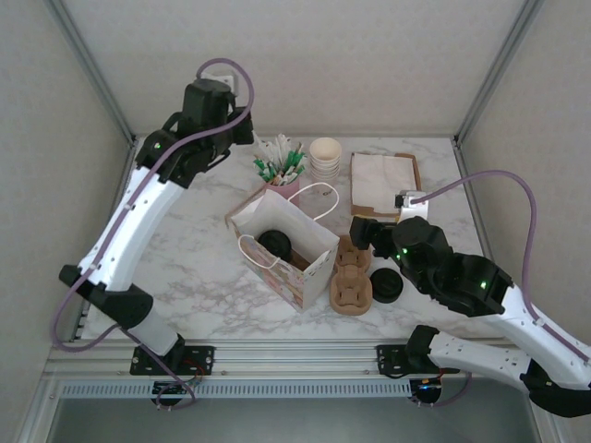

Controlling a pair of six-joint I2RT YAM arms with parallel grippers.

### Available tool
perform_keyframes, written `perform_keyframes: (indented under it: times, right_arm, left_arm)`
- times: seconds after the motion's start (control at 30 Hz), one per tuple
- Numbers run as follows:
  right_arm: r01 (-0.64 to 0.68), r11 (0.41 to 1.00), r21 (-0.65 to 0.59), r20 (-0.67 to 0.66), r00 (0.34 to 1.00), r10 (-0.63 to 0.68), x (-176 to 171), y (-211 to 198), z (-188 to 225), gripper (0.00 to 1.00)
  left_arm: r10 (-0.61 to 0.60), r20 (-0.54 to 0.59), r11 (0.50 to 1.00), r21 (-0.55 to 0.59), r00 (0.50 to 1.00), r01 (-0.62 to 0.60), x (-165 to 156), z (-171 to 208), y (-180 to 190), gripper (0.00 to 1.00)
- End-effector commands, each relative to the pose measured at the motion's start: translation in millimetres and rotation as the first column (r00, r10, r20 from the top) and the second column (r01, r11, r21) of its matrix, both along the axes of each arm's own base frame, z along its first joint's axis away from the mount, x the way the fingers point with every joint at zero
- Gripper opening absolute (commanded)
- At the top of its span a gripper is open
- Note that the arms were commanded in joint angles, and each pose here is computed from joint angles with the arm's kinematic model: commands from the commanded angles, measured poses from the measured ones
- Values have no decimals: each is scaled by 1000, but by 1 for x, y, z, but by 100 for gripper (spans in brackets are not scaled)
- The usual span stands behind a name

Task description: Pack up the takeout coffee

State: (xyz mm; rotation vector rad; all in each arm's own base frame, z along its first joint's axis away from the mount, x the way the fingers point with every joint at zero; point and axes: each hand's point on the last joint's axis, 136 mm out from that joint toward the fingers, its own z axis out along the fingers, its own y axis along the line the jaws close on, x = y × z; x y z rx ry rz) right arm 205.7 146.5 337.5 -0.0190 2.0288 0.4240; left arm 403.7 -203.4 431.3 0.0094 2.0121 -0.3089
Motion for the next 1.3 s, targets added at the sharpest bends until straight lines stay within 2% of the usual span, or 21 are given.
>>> perform_keyframes:
  times: [0.0,0.13,0.3,0.47,0.67,0.8,0.97,1.1,1.27]
  right_arm:
    - [9,1000,7,1,1000,-9,0,0,-3,93]
    - [3,1000,-13,-1,1000,-3,-1,-1,-5,93]
    - [-7,1000,-28,16,1000,7,0,-1,-3,93]
    - [-17,999,-35,19,1000,18,-1,0,-3,93]
    - [-29,998,-48,35,999,31,0,1,2,93]
    - [-33,998,-60,39,999,35,2,4,3,93]
    - [-35,997,-68,26,999,37,3,7,5,93]
    - [-38,997,-64,23,999,40,4,9,5,93]
    - [-43,997,-65,11,999,43,4,12,1,93]
  left_arm:
    - [41,66,999,-24,997,-39,13,24,0,0]
    - [53,73,998,35,996,-55,19,33,3,0]
    - [7,82,999,37,997,-10,1,47,7,0]
    - [-154,85,988,3,984,154,-51,71,9,0]
    - [-374,101,916,-115,922,385,-134,96,6,0]
    - [-491,30,862,-131,871,491,-171,82,-7,0]
    - [-564,-103,826,-97,820,556,-190,45,-20,0]
    - [-574,-189,816,-44,797,577,-190,12,-31,0]
    - [-570,-208,816,-29,795,577,-178,-9,-44,0]
